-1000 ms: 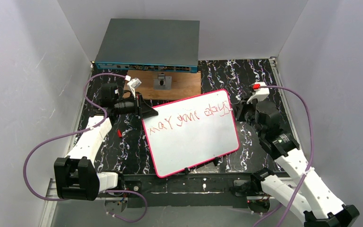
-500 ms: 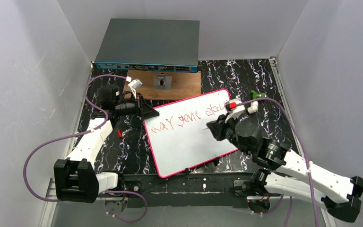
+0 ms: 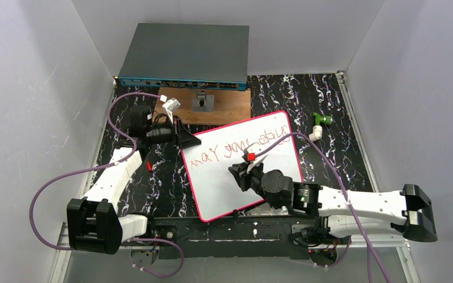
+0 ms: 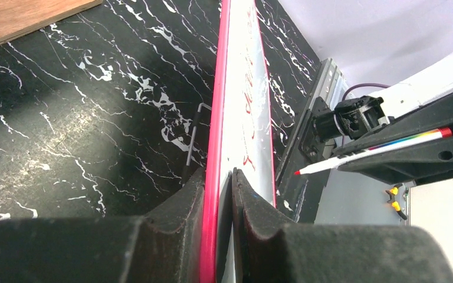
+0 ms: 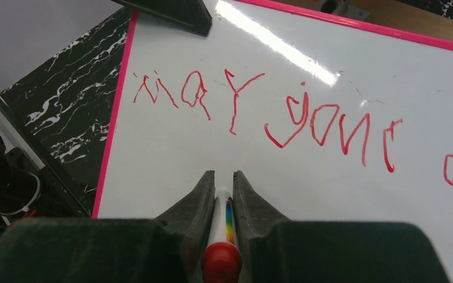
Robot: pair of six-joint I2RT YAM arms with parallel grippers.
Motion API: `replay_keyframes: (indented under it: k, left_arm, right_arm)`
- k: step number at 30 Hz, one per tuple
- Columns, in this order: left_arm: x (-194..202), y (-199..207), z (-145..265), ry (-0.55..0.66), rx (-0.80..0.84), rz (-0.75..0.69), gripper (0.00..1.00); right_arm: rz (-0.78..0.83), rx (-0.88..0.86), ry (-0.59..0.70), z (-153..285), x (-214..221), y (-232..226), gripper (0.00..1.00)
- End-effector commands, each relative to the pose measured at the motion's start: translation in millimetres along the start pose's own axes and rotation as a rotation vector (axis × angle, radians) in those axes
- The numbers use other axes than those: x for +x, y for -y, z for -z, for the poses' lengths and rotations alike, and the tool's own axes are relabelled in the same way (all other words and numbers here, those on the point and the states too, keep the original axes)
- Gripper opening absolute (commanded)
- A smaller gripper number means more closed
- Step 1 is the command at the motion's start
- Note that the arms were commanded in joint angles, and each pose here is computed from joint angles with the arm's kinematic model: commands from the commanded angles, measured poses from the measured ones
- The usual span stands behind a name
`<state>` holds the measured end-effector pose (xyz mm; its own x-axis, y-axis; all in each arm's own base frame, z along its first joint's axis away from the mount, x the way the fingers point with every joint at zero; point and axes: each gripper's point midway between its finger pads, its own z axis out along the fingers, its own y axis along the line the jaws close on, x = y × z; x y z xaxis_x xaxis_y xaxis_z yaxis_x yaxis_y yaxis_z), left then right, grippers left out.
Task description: Write a sentence on the whiteboard
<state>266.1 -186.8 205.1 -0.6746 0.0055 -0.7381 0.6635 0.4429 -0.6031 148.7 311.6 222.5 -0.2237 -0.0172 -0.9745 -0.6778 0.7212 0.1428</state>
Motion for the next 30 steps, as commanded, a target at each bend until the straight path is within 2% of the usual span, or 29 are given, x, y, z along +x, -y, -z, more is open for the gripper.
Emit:
replay_keyframes:
  k: [1, 18, 30]
  left_arm:
    - [5.1, -27.6, -3.4, -0.015, -0.145, -0.136, 0.0]
    - [6.9, -30.5, -4.2, -0.037, -0.155, -0.15, 0.0]
    - [7.7, -29.1, -4.0, -0.04, -0.153, -0.153, 0.0]
  right_arm:
    - [-0.003, -0.086, 0.144, -13.2, -38.0, -28.7, 0.01]
    - [-0.033, -0.286, 0.149, -32.6, -29.9, -94.6, 0.01]
    - [-0.034, -0.328, 0.166, -35.8, -44.6, -112.9, 0.01]
